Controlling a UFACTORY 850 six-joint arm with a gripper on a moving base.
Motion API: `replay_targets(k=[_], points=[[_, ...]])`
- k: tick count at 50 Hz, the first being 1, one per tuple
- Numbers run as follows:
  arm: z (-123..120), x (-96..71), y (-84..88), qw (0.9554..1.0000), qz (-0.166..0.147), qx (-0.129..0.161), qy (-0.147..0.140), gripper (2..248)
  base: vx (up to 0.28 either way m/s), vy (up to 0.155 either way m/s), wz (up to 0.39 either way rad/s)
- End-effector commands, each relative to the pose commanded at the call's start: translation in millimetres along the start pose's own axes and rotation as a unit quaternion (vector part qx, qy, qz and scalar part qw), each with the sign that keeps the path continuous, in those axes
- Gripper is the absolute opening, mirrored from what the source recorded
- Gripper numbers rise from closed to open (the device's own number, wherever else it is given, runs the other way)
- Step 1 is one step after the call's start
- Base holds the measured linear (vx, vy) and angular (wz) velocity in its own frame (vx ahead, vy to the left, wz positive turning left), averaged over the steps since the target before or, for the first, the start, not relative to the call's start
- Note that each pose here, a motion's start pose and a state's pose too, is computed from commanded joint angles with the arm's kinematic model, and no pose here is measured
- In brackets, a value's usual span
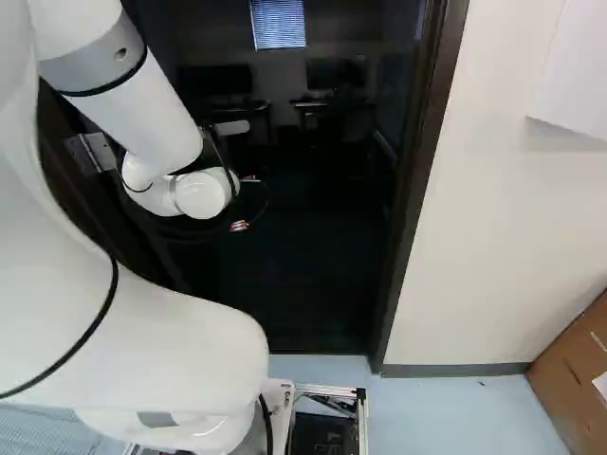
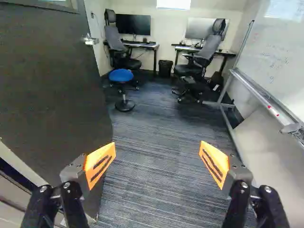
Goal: Open the door and move inside
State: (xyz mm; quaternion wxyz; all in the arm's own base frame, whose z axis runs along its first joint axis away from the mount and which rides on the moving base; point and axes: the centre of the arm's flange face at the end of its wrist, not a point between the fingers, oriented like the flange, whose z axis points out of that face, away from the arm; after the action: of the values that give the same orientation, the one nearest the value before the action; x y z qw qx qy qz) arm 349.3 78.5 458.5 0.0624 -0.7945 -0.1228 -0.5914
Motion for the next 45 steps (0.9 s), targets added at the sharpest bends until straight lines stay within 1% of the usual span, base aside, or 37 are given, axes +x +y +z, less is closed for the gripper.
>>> replay_targets(k=[45], points=[[0.0, 0.0, 0.0, 1.0, 0.0, 0.0, 0.0, 247, 0.0, 0.0, 0.0]])
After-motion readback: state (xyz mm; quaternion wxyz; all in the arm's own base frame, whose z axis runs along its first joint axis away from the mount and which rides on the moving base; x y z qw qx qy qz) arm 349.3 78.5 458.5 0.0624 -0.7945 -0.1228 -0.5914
